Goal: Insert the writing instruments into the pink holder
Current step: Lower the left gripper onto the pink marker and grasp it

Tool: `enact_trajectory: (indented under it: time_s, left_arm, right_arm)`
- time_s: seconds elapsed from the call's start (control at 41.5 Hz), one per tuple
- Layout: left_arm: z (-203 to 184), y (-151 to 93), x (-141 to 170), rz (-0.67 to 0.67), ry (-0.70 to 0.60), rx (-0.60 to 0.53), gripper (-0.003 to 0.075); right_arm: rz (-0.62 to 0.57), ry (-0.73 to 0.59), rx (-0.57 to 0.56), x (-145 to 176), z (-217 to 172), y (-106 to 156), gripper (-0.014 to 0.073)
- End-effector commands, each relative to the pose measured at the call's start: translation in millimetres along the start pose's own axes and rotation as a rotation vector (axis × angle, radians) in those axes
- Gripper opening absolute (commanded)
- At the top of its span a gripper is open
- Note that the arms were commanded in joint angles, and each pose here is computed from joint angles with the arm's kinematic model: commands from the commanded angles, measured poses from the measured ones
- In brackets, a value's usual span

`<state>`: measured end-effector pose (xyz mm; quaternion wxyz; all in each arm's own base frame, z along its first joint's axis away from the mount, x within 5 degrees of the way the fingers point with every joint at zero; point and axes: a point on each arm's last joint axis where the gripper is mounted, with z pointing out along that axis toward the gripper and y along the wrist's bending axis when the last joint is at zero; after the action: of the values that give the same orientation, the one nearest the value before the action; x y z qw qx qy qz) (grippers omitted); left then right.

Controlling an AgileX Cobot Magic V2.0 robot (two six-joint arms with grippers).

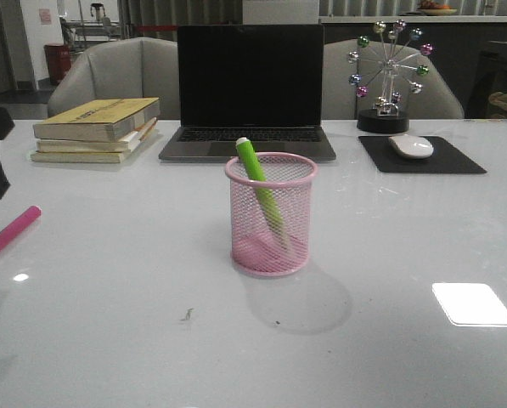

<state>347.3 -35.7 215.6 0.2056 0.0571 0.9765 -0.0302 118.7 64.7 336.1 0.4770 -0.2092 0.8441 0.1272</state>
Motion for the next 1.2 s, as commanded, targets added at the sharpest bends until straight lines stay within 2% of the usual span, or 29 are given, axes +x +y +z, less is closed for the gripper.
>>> enact_trajectory:
  time_s: [0.0, 0.193, 0.458, 0.963, 1.18]
  left_arm:
    - [-5, 1, -28, -0.015, -0.090, 0.004, 0.0517]
    - [25, 2, -51, -0.015, -0.067, 0.005, 0.0517]
    - [46, 4, -70, -0.015, -0.072, 0.005, 0.0496]
    - [61, 4, -74, -0.012, 0.019, 0.012, 0.0340]
    - [61, 5, -72, -0.005, 0.037, 0.006, 0.0169]
  right_arm:
    - [-0.015, -0.094, 0.012, -13, -5, -1, 0.0467]
    - [-0.015, -0.094, 0.012, -13, -5, -1, 0.0467]
    - [-0.015, -0.094, 0.012, -13, -5, -1, 0.0467]
    - [-0.015, -0.094, 0.012, -13, -5, -1, 0.0467]
    - [-0.015, -0.094, 0.012, -13, -5, -1, 0.0467]
